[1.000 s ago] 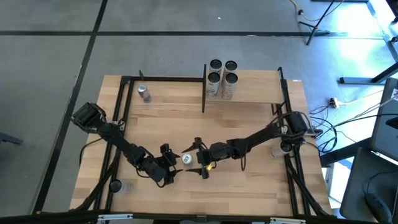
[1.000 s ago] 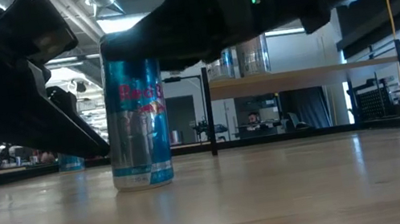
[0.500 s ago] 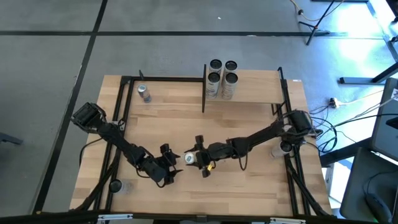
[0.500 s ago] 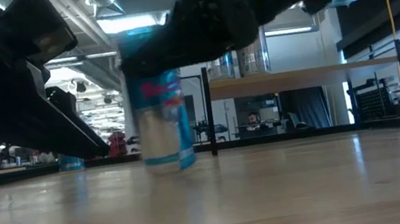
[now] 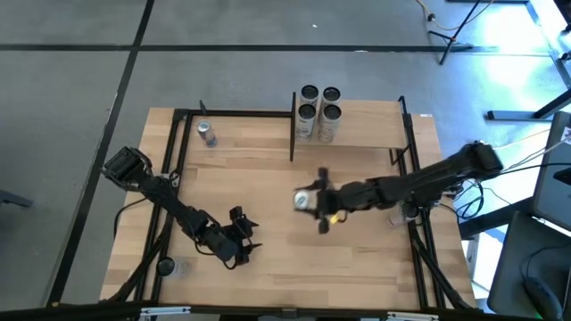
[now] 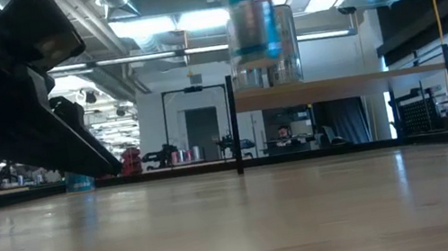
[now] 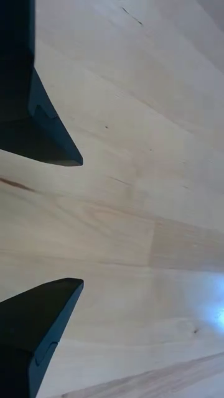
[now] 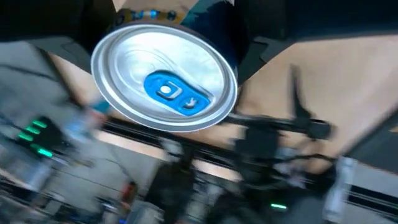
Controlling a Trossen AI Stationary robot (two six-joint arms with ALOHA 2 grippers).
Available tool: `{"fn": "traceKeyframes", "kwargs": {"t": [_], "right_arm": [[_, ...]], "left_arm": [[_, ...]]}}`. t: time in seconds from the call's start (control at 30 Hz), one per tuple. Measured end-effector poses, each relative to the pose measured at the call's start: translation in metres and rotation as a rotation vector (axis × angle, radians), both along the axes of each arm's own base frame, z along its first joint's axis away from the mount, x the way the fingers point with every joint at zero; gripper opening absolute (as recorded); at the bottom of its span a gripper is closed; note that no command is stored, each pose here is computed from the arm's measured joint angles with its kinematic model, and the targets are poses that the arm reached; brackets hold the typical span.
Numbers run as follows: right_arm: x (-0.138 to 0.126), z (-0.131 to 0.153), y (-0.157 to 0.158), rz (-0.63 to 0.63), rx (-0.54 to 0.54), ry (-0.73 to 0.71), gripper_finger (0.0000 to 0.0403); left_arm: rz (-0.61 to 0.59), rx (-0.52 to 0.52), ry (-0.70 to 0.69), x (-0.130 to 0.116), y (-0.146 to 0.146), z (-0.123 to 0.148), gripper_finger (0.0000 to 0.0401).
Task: Place canned beverage on shelf
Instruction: Put the bottom blue soda can on the shelf
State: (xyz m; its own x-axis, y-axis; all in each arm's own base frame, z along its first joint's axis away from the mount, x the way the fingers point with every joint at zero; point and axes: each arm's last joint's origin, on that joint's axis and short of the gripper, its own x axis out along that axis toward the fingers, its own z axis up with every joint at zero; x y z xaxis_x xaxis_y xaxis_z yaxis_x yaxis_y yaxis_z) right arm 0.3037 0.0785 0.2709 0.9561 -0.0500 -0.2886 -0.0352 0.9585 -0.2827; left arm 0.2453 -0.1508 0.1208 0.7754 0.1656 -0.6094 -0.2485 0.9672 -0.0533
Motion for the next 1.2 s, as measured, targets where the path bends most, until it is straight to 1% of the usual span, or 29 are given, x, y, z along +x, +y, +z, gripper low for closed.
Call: {"fn": "traceKeyframes", "kwargs": {"t": [0.1, 0.27, 0.47, 0.67, 0.77, 0.87, 1.1, 1.2], "right_arm": [[-0.024, 0.019, -0.01, -0.088, -0.021, 0.014, 0.0198], [-0.065, 0.053, -0.026, -0.232, -0.048, -0.04, 0.0198], [-0.108, 0.079, -0.041, -0.334, -0.054, -0.102, 0.0198], [-0.14, 0.092, -0.055, -0.414, -0.068, -0.142, 0.0198], [-0.149, 0.094, -0.068, -0.458, -0.071, -0.136, 0.0198], [-0.149, 0.091, -0.083, -0.509, -0.074, -0.104, 0.0198], [-0.146, 0.087, -0.126, -0.551, -0.039, -0.058, 0.0198], [-0.147, 0.086, -0.146, -0.559, -0.018, -0.062, 0.0198]], "left_arm": [[0.003, 0.002, -0.003, 0.0, 0.0, 0.0, 0.0295], [0.013, 0.009, -0.01, 0.001, 0.001, 0.0, 0.0295], [0.017, 0.013, -0.013, 0.001, 0.001, 0.001, 0.0295], [0.025, 0.015, -0.014, 0.001, 0.002, 0.001, 0.0295], [0.031, 0.016, -0.014, 0.002, 0.004, 0.001, 0.0295], [0.034, 0.018, -0.014, 0.003, 0.005, 0.001, 0.0295], [0.039, 0.032, -0.009, 0.006, 0.01, 0.001, 0.0295], [0.037, 0.033, -0.007, 0.006, 0.01, 0.001, 0.0295]]}}
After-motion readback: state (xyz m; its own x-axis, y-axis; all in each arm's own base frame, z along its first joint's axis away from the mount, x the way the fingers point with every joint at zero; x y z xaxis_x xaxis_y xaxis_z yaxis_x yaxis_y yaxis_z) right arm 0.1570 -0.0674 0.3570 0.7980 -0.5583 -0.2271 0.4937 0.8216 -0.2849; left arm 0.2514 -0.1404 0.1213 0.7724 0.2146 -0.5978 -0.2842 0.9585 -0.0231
